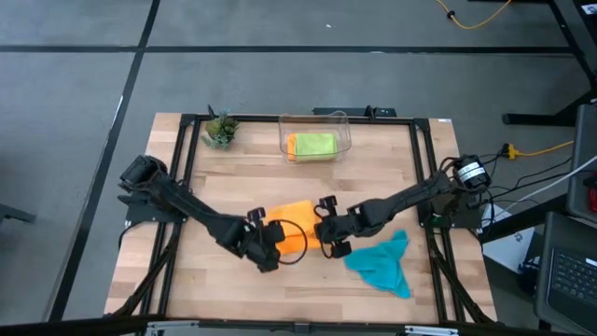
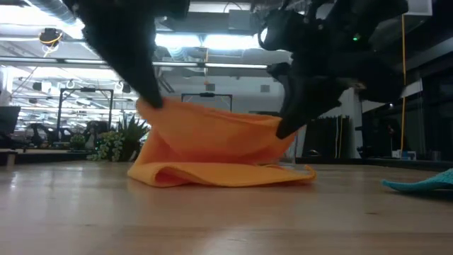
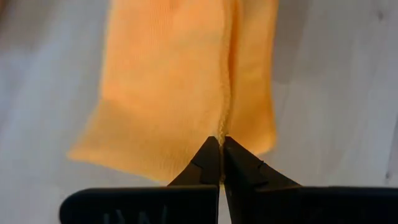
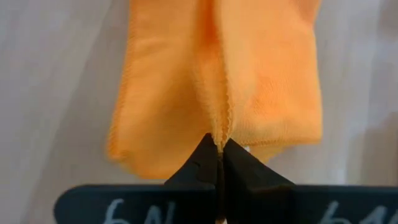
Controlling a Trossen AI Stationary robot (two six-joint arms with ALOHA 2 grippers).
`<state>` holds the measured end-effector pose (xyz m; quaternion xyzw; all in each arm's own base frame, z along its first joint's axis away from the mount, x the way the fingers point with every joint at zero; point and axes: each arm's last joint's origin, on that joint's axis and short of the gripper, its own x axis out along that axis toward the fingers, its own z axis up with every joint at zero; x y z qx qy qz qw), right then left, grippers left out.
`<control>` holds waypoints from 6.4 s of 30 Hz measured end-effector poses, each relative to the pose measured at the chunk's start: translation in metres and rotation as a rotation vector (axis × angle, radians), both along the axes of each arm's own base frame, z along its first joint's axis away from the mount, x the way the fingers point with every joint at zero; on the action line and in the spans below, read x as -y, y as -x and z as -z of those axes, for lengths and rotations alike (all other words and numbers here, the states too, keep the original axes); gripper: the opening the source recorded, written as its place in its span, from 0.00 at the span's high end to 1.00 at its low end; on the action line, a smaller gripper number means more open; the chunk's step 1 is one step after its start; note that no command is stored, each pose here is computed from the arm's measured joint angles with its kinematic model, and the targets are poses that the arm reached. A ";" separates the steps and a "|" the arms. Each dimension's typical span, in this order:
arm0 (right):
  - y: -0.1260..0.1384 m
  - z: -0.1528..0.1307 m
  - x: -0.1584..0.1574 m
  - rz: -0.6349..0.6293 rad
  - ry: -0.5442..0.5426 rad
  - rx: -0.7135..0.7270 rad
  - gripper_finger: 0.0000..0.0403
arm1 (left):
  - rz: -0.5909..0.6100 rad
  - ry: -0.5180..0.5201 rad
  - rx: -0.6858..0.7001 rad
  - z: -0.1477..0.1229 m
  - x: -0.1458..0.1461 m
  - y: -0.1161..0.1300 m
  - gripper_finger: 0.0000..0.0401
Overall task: Fold microfiber towels
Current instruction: Fold the orange microfiber cloth
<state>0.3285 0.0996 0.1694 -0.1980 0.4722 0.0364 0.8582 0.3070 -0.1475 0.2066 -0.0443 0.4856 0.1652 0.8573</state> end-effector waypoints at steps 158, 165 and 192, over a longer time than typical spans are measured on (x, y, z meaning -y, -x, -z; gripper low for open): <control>-0.011 0.106 0.013 0.505 -0.285 0.638 0.59 | -0.303 0.037 0.456 0.119 -0.062 0.008 0.57; -0.007 0.111 0.016 0.546 -0.291 0.602 0.59 | -0.295 -0.012 0.424 0.129 -0.054 0.023 0.57; -0.008 0.045 0.008 0.410 -0.280 0.762 0.59 | -0.166 -0.055 0.517 0.026 -0.034 0.077 0.57</control>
